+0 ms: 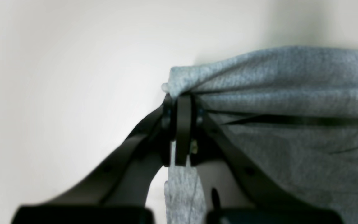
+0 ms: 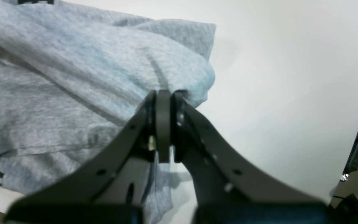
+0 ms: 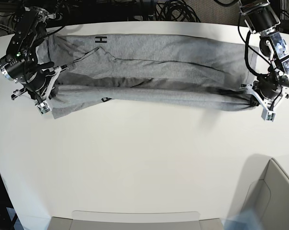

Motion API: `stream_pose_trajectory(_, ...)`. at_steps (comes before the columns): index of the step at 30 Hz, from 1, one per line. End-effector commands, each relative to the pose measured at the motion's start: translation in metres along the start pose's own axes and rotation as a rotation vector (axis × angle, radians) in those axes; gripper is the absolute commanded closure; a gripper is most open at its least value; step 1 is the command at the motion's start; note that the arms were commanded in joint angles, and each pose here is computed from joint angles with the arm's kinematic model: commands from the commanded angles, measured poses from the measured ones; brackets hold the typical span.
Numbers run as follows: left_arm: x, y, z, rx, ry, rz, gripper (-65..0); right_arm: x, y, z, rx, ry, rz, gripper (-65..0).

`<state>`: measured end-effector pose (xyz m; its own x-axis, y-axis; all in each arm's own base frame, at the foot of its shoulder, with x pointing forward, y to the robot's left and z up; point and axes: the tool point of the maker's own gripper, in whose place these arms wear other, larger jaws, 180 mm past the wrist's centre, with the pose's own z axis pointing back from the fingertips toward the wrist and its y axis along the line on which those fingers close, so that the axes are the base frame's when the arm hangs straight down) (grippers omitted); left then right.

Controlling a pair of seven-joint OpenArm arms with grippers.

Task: Fold the T-shirt properly
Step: 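Hold the folded edge with both grippers and pull it taut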

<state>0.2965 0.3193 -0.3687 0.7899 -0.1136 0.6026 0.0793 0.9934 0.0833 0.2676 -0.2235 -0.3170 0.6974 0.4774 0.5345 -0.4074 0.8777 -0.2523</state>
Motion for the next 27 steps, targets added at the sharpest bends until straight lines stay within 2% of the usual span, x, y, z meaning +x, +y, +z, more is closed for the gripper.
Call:
stream_pose_trajectory(1,0.016,0.011,0.007,0.027,-0.045,-0.012,0.0,0.009,-0.008,0.007,-0.030,-0.030,0.026,0.0)
stream_pose_trajectory(9,-0.011,0.012,0.009,0.031,0.014,-0.025,0.0,-0.006,-0.004,0.014,-0.040,0.033,0.040,0.0)
stream_pose_trajectory(15,-0.022,0.016,0.011,0.040,0.034,-0.013,0.0,-0.023,-0.029,0.025,-0.112,0.048,-0.055,0.0)
stream_pose_trajectory(21,-0.027,0.029,0.017,0.070,0.030,0.021,0.0,-0.033,-0.025,0.025,-0.103,0.076,-0.048,0.0)
stream_pose_trajectory(27,-0.041,0.025,0.020,0.066,0.060,0.006,0.0,-0.047,-0.016,0.023,-0.082,0.116,-0.049,0.0)
